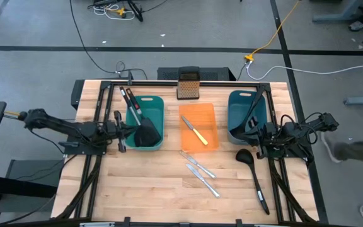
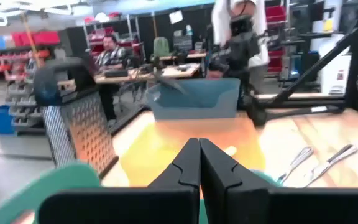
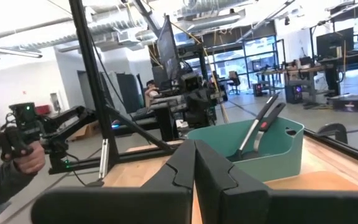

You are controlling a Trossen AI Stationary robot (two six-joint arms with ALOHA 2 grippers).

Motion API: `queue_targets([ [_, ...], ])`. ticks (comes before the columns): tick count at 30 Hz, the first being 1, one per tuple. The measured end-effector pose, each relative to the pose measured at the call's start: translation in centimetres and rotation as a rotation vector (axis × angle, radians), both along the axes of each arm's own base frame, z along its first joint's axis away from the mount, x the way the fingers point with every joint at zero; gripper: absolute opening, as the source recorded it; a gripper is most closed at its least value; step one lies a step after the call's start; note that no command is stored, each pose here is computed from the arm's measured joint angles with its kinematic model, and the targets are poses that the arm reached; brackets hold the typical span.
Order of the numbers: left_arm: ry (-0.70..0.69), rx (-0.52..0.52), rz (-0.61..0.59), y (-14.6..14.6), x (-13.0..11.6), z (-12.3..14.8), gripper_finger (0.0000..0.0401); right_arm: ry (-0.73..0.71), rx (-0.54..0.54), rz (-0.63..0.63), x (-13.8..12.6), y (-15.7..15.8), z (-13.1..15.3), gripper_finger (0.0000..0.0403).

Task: Pick & Place Kitchen Items
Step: Put the bottom silver knife into the orange bin

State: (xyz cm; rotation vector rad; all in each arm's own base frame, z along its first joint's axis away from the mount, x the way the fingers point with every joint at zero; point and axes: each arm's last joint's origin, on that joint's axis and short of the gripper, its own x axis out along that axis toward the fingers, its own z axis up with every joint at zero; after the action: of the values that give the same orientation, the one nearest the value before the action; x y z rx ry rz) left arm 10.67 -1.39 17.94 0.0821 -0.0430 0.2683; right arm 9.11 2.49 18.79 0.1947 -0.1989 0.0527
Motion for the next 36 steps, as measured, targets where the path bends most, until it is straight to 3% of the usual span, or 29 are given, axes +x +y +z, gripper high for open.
queue_targets([
  [11, 0.002, 0.032, -0.008, -0.1, -0.1, -0.4, 0.001, 0.012, -0.08, -0.018, 0.0, 0.0, -0.1, 0.0009],
  [15, 0.005, 0.031, 0.022, 0.0, -0.2, -0.5, 0.0022, 0.035, -0.037, -0.136, 0.1, -0.3, -0.1, 0.0009],
  [20, 0.003, 0.033, 0.023, 0.0, -0.2, -0.4, 0.0022, 0.084, -0.03, -0.16, 0.9, -0.1, 2.5, 0.0009],
  [24, -0.024, 0.043, 0.026, 0.0, -0.2, 0.0, 0.0017, 0.233, -0.073, -0.193, 3.3, 0.8, 6.0, 0.0009],
  [29, -0.049, 0.037, 0.026, 0.0, -0.2, 0.3, 0.0013, 0.573, -0.125, -0.221, 8.0, 3.1, 10.0, 0.0009],
  [33, -0.05, -0.001, 0.018, 0.0, -0.2, 0.2, 0.0013, 0.856, -0.091, -0.176, 12.0, 6.3, 11.1, 0.0009],
  [36, -0.047, -0.032, -0.002, 0.0, -0.2, 0.1, 0.0013, 1.048, -0.031, -0.165, 14.8, 8.8, 10.5, 0.0009],
])
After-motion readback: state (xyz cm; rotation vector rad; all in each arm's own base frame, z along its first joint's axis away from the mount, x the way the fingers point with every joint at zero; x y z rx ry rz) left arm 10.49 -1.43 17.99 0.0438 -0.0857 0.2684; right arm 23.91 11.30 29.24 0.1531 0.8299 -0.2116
